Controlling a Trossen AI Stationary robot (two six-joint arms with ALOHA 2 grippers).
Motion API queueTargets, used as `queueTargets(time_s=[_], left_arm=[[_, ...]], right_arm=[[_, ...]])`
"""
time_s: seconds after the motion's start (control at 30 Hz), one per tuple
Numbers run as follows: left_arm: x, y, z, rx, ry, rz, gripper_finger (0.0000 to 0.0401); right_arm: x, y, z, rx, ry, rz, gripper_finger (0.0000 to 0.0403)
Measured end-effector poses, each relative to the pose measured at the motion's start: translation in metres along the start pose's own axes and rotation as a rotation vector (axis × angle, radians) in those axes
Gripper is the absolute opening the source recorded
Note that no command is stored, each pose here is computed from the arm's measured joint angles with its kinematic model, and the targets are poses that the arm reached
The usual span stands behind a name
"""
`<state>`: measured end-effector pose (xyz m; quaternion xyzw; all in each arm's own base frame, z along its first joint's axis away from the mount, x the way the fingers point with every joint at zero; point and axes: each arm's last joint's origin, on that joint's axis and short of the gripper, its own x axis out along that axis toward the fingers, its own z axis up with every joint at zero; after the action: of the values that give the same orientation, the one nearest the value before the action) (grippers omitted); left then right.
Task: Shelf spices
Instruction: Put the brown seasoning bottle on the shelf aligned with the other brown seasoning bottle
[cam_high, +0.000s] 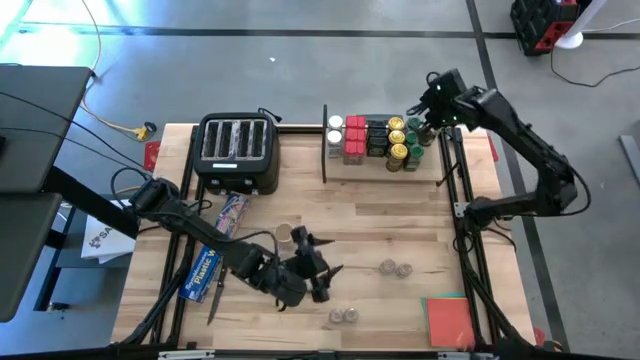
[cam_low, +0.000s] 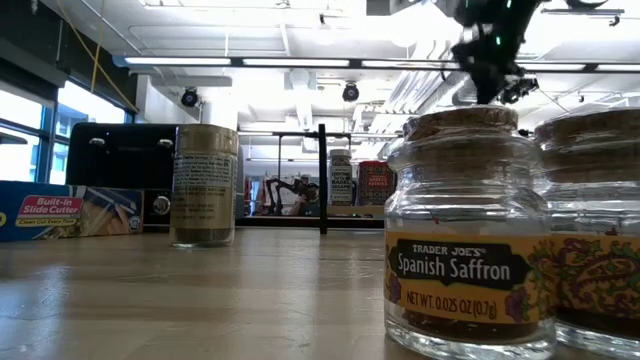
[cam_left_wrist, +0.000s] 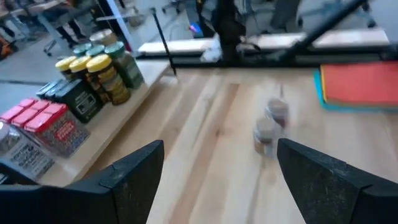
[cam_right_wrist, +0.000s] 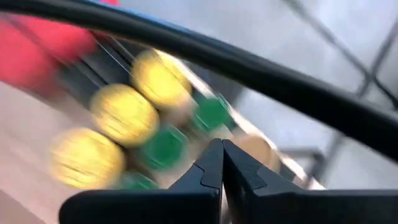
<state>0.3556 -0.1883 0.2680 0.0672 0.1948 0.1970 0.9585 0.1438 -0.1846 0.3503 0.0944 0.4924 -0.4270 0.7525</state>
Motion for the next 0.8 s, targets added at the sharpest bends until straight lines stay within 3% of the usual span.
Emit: queueTargets(time_s=[0.17,0.3,0.53,0.67,0.8], left_arm=[[-0.032,0.0,0.005,-0.021,0.133,-0.019,0.0307],[-0.061,0.002,-0.013,-0.116,0.309,-0.015,0.0307],[-0.107,0.009,-0.055,-0.28,0.659,0.189,0.03],[-0.107,0.016,-0.086,-0.306,0.688,0.319,0.0276],[-0.082,0.029,-0.125,-0.351,0.722,0.408,0.0223]], right_arm=[[-0.032,0.049,-0.005,-0.028,-0.318,0.177,0.0],[-0.051,0.092,-0.024,-0.11,-0.518,0.341,0.0],[-0.068,0.162,-0.065,-0.202,-0.671,0.647,0.0],[-0.074,0.196,-0.09,-0.25,-0.74,0.737,0.0],[-0.08,0.218,-0.112,-0.252,-0.805,0.803,0.0]])
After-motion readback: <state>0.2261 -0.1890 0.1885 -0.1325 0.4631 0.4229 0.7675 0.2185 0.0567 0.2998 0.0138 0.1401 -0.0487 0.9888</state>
